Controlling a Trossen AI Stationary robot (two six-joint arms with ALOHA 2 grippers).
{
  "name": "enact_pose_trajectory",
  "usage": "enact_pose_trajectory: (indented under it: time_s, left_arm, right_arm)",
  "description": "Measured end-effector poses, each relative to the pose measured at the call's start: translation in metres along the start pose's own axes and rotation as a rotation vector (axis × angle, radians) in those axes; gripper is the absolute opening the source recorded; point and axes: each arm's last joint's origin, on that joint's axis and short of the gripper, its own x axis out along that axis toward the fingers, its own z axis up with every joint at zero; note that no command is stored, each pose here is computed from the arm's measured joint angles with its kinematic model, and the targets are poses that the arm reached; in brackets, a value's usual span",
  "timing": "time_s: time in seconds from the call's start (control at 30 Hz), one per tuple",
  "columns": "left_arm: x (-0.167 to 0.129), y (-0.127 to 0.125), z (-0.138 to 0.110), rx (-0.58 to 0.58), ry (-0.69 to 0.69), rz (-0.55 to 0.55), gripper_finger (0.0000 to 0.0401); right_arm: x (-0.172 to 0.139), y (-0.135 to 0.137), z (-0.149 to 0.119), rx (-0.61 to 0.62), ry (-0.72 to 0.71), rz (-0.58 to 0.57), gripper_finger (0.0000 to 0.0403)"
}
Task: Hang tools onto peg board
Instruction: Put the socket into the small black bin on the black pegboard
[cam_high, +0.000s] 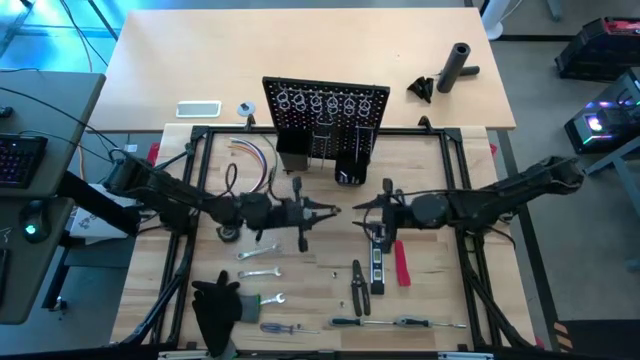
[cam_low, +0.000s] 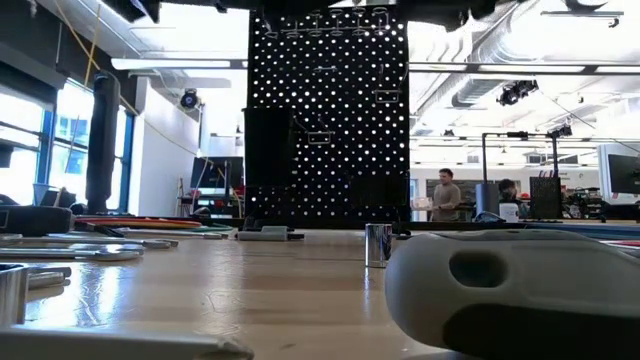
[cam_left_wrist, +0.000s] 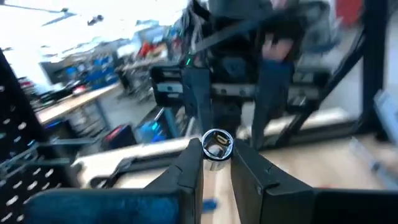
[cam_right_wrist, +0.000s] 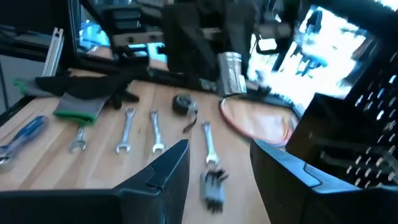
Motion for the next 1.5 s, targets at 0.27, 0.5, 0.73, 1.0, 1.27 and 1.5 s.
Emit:
enact_pose_trajectory:
  time_s: [0.27,0.5,0.73,1.0,1.27,1.5]
  left_arm:
    - [0.008,0.017,0.0,-0.164,-0.171,-0.095,0.0047]
    - [0.012,0.02,-0.006,-0.289,-0.172,-0.117,0.0047]
    - [0.014,0.02,-0.009,-0.311,-0.166,-0.094,0.0047]
    - [0.017,0.018,-0.016,-0.321,-0.138,-0.078,0.0047]
    - [0.019,0.016,-0.019,-0.332,-0.164,-0.072,0.0046]
    - [0.019,0.017,-0.019,-0.324,-0.167,-0.064,0.0046]
  right_arm:
    - [0.006,0.01,0.006,-0.142,-0.057,-0.149,0.0165]
    - [0.019,0.019,0.004,-0.308,-0.04,-0.322,0.0165]
    - [0.023,0.021,0.005,-0.335,-0.059,-0.359,0.0165]
    - [0.023,0.021,0.007,-0.324,-0.099,-0.324,0.0165]
    - [0.023,0.022,0.007,-0.292,-0.11,-0.298,0.0165]
    - [0.024,0.021,0.004,-0.263,-0.075,-0.329,0.0164]
